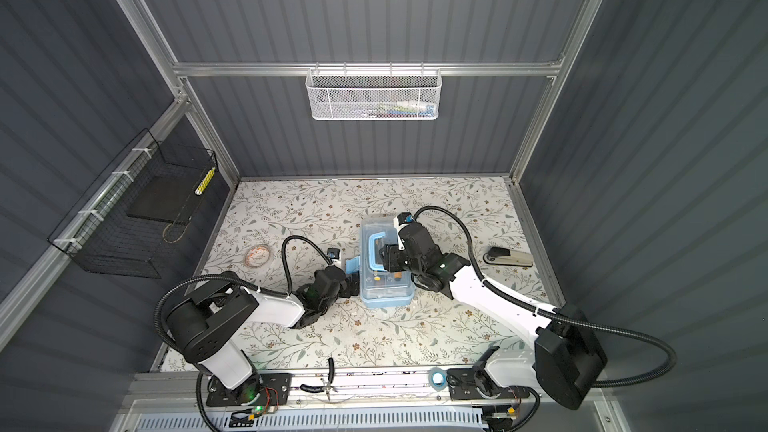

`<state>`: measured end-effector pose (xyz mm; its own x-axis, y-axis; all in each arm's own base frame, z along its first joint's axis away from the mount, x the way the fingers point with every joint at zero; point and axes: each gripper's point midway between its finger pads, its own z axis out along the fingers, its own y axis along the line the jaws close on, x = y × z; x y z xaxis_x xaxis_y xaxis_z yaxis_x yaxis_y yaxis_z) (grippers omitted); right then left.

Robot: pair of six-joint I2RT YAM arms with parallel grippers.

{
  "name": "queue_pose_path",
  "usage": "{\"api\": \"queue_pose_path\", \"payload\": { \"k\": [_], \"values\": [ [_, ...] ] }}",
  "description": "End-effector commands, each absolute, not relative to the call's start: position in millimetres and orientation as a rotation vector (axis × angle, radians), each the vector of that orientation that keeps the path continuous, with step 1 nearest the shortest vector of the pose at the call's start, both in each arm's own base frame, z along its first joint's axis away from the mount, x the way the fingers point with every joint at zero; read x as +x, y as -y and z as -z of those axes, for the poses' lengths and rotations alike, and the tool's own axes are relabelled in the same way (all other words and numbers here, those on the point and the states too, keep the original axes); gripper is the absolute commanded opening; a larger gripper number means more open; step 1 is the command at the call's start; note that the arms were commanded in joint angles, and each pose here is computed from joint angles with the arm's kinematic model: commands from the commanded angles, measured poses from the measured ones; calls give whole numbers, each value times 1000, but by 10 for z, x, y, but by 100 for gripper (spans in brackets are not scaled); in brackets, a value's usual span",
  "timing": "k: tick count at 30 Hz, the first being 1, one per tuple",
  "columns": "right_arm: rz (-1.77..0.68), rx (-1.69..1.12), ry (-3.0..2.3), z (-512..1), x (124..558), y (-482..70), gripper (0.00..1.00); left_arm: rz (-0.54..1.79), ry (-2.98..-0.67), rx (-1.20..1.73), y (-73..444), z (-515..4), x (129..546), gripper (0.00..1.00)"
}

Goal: Pack the tool kit

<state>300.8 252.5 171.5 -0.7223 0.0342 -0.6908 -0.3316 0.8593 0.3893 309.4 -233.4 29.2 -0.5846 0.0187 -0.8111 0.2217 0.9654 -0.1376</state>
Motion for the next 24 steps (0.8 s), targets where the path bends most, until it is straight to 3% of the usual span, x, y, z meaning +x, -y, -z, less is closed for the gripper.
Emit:
{"api": "queue_pose_path", "payload": {
  "k": [1,24],
  "values": [
    [-651,-214,-2303,-1699,3032,-2534,55,231,-2175,159,2267,-266,3113,94],
    [-673,-195,-2335,-1597,2990,-2536,55,231,-2066,159,2341,-749,3325,93]
  ]
}}
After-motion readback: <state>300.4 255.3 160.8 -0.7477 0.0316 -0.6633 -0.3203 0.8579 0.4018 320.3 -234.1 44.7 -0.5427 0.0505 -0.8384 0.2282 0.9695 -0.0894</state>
